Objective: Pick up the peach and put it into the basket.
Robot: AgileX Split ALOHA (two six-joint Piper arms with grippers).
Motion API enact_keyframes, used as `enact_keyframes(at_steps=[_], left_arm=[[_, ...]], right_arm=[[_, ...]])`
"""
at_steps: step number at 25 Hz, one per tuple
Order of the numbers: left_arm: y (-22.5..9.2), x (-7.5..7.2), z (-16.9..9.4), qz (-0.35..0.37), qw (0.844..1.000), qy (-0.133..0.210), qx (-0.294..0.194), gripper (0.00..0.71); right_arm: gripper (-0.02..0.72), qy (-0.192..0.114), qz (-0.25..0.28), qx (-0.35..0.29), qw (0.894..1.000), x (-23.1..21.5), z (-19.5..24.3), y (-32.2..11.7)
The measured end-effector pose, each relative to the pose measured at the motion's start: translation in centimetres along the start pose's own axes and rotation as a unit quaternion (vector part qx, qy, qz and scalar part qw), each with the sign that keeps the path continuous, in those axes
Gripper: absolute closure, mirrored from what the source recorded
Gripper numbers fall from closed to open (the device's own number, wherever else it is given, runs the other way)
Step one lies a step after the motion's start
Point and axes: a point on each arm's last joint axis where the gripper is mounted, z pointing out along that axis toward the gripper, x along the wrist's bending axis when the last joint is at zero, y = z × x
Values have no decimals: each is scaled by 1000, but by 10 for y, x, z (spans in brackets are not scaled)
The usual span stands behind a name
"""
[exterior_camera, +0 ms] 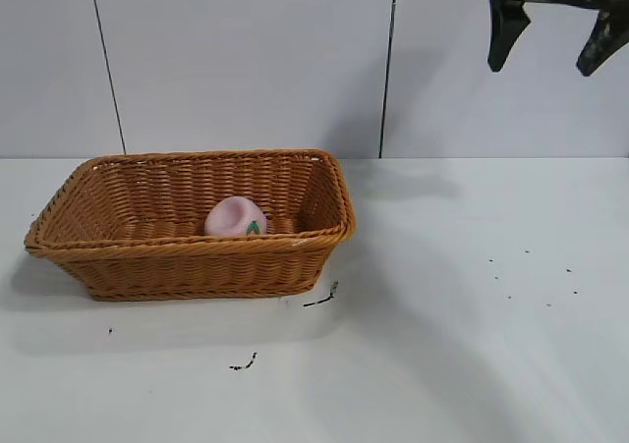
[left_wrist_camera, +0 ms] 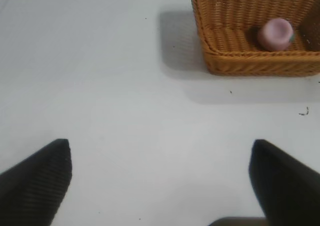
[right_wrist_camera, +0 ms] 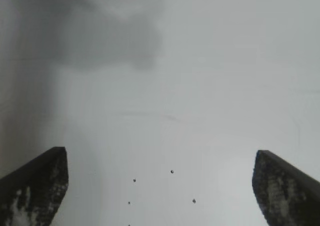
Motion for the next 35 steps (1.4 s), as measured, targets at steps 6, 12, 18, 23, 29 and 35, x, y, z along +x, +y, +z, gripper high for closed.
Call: enact_keyframes(at_steps=[6, 12, 18, 23, 29, 35], left_arm=[[0, 0, 0, 0, 1000, 0, 0, 17], [0, 0, 0, 0, 1000, 0, 0, 17], [0, 0, 0, 0, 1000, 0, 0, 17], [0, 0, 0, 0, 1000, 0, 0, 17], [0, 0, 0, 0, 1000, 0, 0, 17], [0, 0, 0, 0, 1000, 0, 0, 17]], right_arm=[[8, 0, 0, 9, 1000, 6, -39, -111], [8, -4, 0, -78, 997, 10, -42, -213], [8, -10, -4, -171, 985, 12, -36, -286], [8, -16, -7, -270, 963, 13, -53, -315], [8, -20, -11, -360, 933, 14, -66, -342], [8, -21, -11, -366, 930, 14, -67, -344]])
